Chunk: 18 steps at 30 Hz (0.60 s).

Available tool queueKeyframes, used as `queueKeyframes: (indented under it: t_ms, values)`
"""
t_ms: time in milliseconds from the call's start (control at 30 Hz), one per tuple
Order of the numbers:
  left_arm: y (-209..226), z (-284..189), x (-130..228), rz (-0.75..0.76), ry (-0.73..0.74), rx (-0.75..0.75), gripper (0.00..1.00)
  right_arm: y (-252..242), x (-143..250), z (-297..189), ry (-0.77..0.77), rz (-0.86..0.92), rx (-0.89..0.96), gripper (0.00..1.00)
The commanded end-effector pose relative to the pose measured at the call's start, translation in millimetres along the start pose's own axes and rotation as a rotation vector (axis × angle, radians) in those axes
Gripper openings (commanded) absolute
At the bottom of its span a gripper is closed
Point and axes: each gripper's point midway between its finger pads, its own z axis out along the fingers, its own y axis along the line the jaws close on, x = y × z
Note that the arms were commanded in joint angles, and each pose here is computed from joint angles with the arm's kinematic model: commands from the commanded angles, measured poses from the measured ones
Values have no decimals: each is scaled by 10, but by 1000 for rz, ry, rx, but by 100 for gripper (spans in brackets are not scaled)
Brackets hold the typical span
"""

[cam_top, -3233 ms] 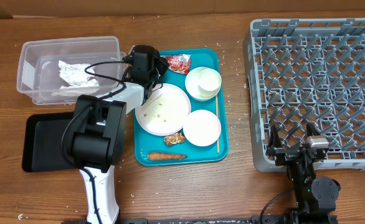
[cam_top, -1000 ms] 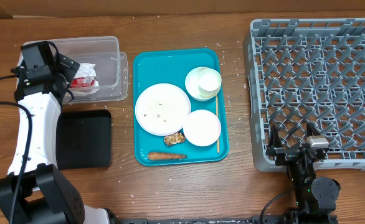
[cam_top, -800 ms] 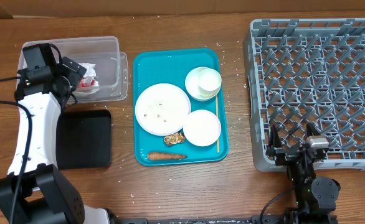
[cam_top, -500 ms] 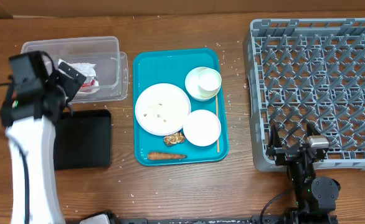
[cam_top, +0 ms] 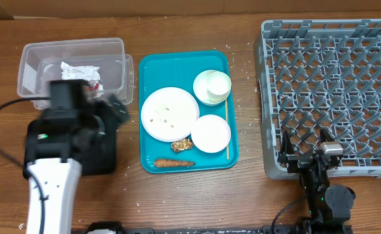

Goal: Sort waste into correct bins and load items into the dishwasher

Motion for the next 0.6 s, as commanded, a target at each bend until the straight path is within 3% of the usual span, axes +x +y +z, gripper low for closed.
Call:
queueKeyframes:
  t_ms: [0, 133, 367, 567]
  values:
    - [-255, 234, 387, 153, 94, 56, 100, 6, 19, 1, -3, -7, -1, 100]
    - [-467, 343, 584, 253, 117, 80, 100, 6, 19, 1, -3, -7, -1, 100]
    - [-655, 339, 516, 284, 61, 132, 100, 6, 19, 1, -3, -7, -1, 100]
    - [-263, 327, 134, 198, -92, -68, 100, 6, 19, 1, -3, -7, -1, 100]
